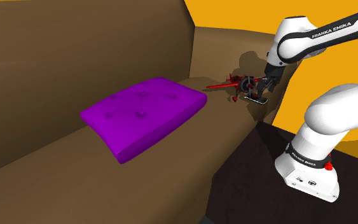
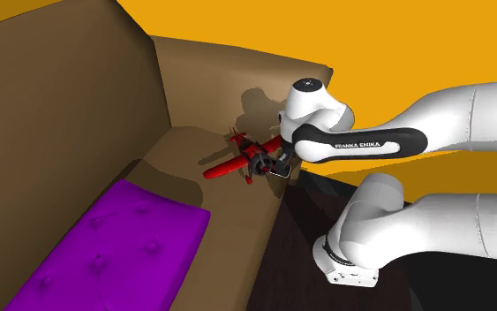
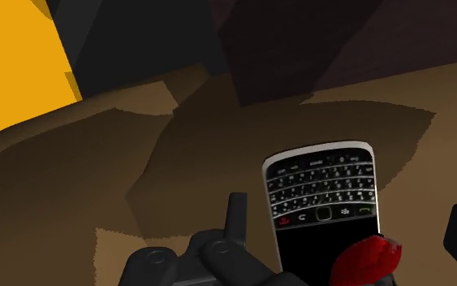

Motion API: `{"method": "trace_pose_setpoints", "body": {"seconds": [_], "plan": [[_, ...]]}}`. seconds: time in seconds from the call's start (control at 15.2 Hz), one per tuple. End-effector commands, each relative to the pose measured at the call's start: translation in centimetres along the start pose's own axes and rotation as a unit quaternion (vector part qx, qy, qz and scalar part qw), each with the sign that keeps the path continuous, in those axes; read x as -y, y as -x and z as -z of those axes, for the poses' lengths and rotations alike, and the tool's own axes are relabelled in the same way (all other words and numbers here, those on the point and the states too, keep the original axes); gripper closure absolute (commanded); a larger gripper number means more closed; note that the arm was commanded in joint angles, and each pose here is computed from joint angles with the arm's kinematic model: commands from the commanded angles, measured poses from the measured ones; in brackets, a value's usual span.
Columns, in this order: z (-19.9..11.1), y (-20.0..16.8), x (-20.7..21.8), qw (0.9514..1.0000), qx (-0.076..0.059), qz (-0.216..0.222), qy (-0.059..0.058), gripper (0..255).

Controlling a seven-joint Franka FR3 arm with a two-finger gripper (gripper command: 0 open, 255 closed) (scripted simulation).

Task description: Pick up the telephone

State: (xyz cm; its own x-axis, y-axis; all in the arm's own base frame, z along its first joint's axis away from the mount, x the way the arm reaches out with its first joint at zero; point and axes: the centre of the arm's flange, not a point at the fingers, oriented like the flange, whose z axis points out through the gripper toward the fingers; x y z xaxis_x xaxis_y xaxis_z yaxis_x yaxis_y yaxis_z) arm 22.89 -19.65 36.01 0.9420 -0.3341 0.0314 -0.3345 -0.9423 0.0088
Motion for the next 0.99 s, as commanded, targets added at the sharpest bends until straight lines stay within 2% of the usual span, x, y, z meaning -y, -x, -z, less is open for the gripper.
{"method": "trace_pose_setpoints", "body": {"seconds": [0.0,0.33,0.46,0.53,0.92], "plan": [[-1.1,0.1,-0.2,1.0,-0.001,-0.001,0.0,0],[-4.0,0.2,-0.2,1.0,-0.001,-0.001,0.0,0],[-4.0,0.2,-0.2,1.0,-0.001,-0.001,0.0,0],[-3.9,0.2,-0.2,1.0,-0.001,-0.001,0.0,255],[-3.9,0.2,-0.2,1.0,-0.001,-0.001,0.0,255]]}}
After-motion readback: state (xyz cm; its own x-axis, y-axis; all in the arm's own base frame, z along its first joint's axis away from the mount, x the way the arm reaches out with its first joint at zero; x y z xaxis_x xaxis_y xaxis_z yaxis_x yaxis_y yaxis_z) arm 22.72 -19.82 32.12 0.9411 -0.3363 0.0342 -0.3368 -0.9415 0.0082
